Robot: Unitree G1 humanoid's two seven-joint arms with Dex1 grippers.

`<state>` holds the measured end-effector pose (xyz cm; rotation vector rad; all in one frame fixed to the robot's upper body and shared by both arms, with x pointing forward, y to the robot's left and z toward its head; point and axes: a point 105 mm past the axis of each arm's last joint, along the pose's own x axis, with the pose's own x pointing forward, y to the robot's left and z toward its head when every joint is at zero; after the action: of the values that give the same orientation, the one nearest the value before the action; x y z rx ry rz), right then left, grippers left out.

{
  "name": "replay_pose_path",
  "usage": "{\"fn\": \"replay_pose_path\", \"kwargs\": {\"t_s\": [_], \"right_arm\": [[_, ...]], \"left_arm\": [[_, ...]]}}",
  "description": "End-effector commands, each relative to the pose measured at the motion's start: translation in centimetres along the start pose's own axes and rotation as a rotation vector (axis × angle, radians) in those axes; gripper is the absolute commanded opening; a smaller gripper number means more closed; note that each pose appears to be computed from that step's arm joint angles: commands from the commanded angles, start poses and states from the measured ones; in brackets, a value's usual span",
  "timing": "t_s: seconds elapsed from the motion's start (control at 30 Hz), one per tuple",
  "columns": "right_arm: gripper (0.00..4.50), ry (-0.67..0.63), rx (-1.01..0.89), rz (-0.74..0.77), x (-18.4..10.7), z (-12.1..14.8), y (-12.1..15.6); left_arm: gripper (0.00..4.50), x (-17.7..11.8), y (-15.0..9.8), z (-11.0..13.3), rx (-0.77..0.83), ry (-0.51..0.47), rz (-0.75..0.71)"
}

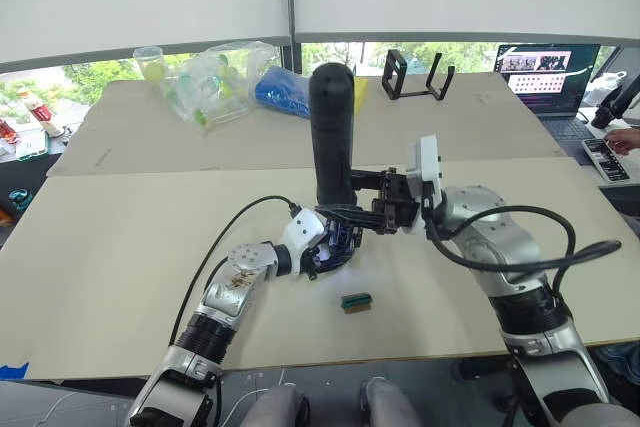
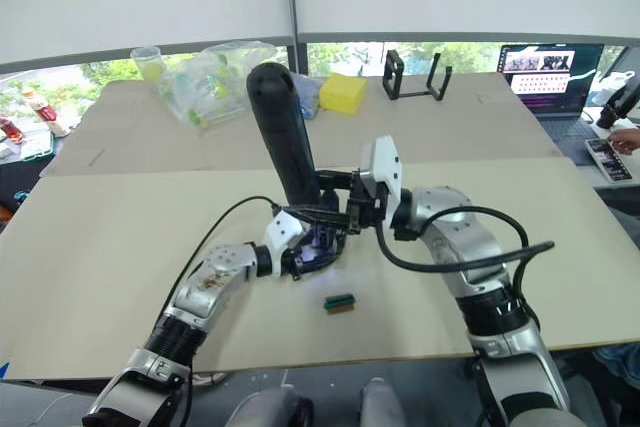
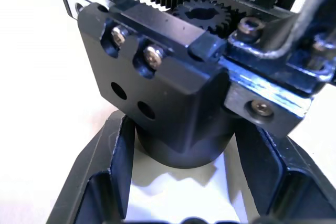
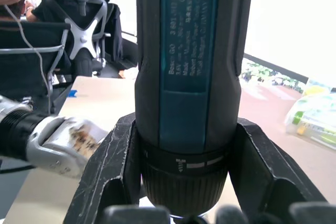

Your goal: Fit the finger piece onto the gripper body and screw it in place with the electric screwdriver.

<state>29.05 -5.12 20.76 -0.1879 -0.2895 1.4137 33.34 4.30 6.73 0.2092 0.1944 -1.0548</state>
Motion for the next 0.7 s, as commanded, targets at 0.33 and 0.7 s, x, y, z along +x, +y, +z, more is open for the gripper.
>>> {"fn": "replay_pose_path", "kwargs": {"t_s": [0.33, 0.7], "right_arm": [[1.92, 0.254, 0.155, -0.068, -1.63, -7.06, -0.41], [1.92, 0.27, 0.153, -0.075, -1.99, -7.2, -0.31]], "left_arm": [[2.29, -0.71, 1.19, 2.91, 0.059, -0.084, 0.039], [2.29, -0.89, 0.98, 2.63, 0.058, -0.079, 0.036]]}}
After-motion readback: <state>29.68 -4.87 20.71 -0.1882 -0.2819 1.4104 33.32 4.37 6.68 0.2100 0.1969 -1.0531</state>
